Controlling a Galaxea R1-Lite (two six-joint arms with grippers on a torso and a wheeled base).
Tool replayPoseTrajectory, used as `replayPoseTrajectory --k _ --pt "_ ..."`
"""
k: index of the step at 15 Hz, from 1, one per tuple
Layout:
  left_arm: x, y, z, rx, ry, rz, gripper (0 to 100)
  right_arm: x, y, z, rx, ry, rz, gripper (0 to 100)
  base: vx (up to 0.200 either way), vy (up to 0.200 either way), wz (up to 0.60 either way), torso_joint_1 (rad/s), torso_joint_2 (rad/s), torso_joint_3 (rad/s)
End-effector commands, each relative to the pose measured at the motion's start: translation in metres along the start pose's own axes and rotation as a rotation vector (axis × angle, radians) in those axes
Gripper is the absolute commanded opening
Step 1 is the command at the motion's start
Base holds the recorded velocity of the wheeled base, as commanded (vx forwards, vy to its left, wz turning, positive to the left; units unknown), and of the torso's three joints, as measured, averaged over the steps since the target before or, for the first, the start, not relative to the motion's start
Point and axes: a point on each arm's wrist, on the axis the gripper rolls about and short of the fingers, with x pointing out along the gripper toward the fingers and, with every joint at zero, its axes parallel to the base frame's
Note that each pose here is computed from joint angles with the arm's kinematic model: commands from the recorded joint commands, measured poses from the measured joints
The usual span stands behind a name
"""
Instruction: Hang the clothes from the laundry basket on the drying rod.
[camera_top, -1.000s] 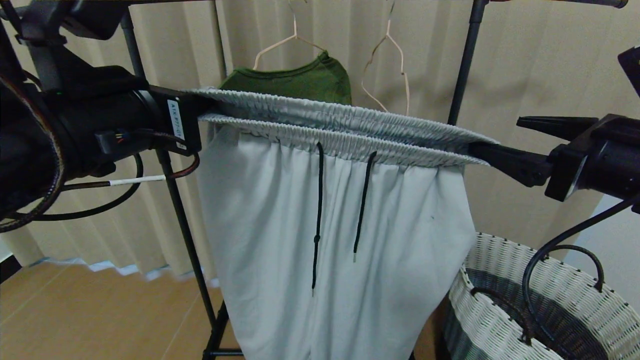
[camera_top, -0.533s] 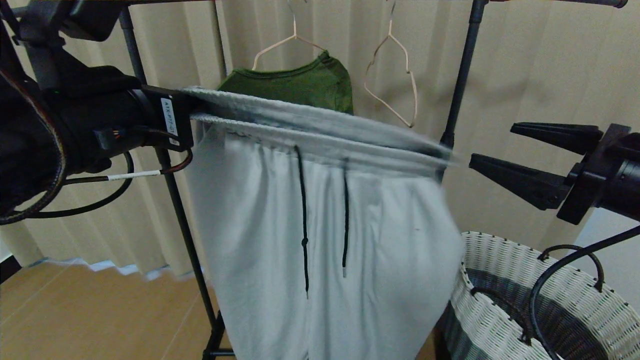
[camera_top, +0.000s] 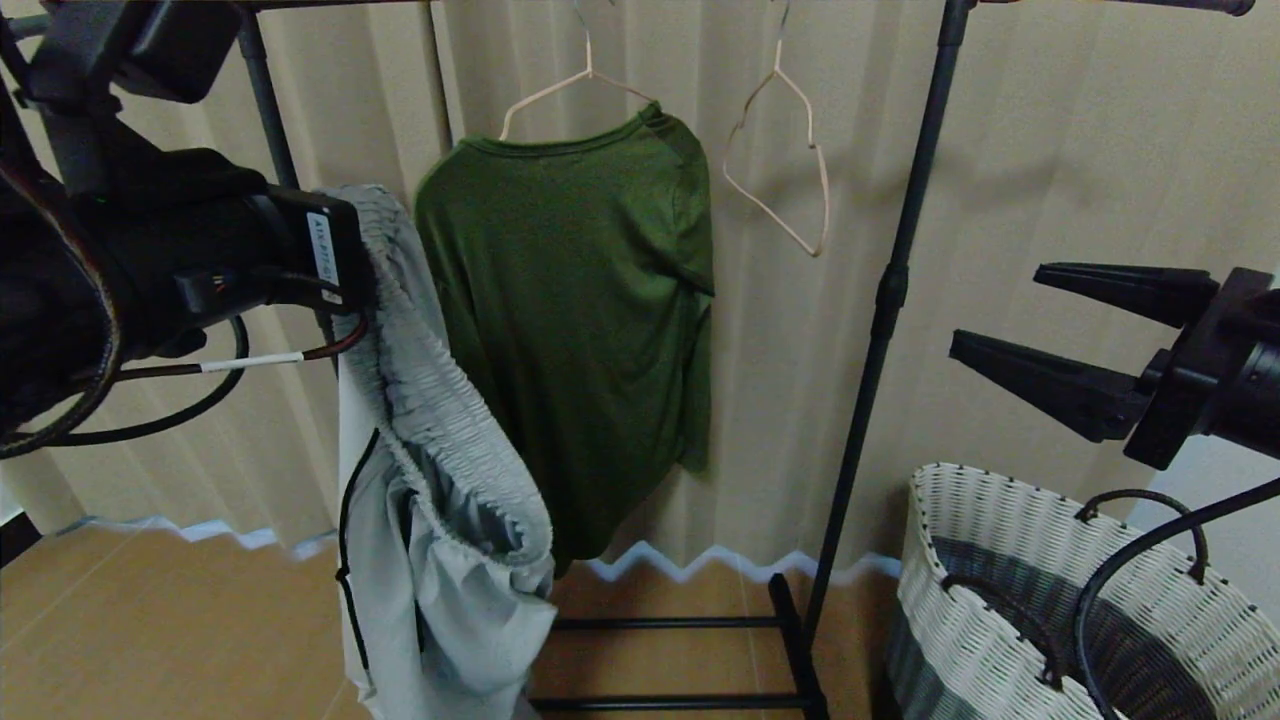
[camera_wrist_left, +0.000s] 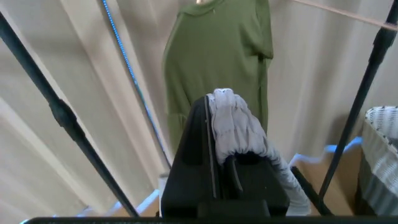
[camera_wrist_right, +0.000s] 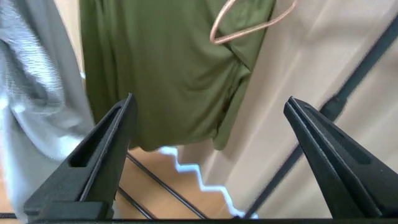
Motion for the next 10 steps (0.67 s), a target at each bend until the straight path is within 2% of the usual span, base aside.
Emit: replayPoseTrajectory --k 1,5,8,10 --pt "-0.014 0.011 -0.008 0.038 0.013 0.035 0 -0.002 -0.003 -0.008 -0.009 0.026 -0.025 100 0.000 0.000 0.00 0.000 0.00 0.000" --pt "-0.043 0.027 -0.021 0.051 0.022 0.089 0 -0.012 -0.007 -0.022 -0.022 0.064 -0.065 100 0.000 0.000 0.00 0.000 0.00 0.000" --pt "-0.053 0.029 -0.024 0.050 0.019 0.098 0 -0.015 -0.007 -0.028 -0.021 0.081 -0.076 100 0.000 0.000 0.00 0.000 0.00 0.000" --pt "-0.055 0.029 -0.025 0.050 0.018 0.098 0 -0.019 -0.008 -0.031 -0.057 0.084 -0.108 100 0.000 0.000 0.00 0.000 0.00 0.000"
